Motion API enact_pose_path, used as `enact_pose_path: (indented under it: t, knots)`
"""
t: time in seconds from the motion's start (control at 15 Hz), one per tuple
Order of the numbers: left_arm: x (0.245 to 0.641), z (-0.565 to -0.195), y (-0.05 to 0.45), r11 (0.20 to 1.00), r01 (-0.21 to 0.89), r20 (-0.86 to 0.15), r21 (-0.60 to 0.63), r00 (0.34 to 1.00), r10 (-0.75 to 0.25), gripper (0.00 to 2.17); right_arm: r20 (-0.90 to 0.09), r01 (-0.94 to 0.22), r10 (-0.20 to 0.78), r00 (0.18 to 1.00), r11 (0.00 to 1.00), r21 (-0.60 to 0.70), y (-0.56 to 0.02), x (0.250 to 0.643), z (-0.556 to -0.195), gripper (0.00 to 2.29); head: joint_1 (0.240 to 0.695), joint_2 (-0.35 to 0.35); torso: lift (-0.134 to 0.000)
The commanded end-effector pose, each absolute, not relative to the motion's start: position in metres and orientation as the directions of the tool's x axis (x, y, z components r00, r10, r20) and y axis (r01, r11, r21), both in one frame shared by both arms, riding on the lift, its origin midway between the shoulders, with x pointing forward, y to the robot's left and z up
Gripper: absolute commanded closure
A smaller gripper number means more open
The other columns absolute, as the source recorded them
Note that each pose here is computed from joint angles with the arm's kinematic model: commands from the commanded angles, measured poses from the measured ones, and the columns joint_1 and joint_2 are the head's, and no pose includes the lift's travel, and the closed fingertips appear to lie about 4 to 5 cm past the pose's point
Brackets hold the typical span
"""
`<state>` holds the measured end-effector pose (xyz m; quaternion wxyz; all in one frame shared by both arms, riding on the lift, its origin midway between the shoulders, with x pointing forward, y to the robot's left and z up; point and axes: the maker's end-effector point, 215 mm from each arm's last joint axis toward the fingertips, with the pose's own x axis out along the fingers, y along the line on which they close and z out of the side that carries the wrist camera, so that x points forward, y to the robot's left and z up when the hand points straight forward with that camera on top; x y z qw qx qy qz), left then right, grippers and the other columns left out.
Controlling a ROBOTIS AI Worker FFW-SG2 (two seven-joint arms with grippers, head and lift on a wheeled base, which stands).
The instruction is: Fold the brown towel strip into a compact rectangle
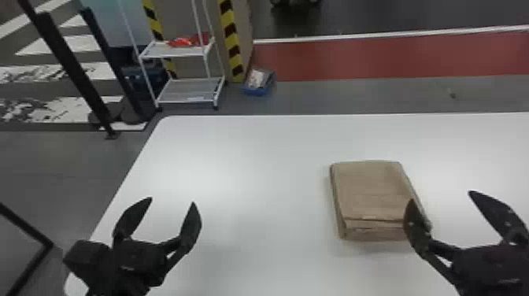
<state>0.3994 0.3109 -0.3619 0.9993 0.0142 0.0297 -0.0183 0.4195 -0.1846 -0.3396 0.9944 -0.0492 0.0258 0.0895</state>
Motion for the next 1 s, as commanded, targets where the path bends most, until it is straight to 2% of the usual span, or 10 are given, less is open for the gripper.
enact_pose_path:
  t: [0.0, 0.93]
  knots:
    - [0.3989, -0.3635, 0.3102, 0.999, 0.036, -0.062, 0.021, 0.998, -0.034, 0.09, -0.062, -0.181, 0.176, 0.983, 0.979, -0.090, -0.1837, 0.4199, -0.3412, 0.09, 0.695, 0.174, -0.120]
    - [0.3988, -0.3631, 0.3120, 0.999, 0.035, -0.059, 0.018, 0.998, -0.034, 0.09, -0.059, -0.182, 0.177, 0.982, 0.979, -0.091, -0.1828, 0.4208, -0.3407, 0.09, 0.695, 0.178, -0.120]
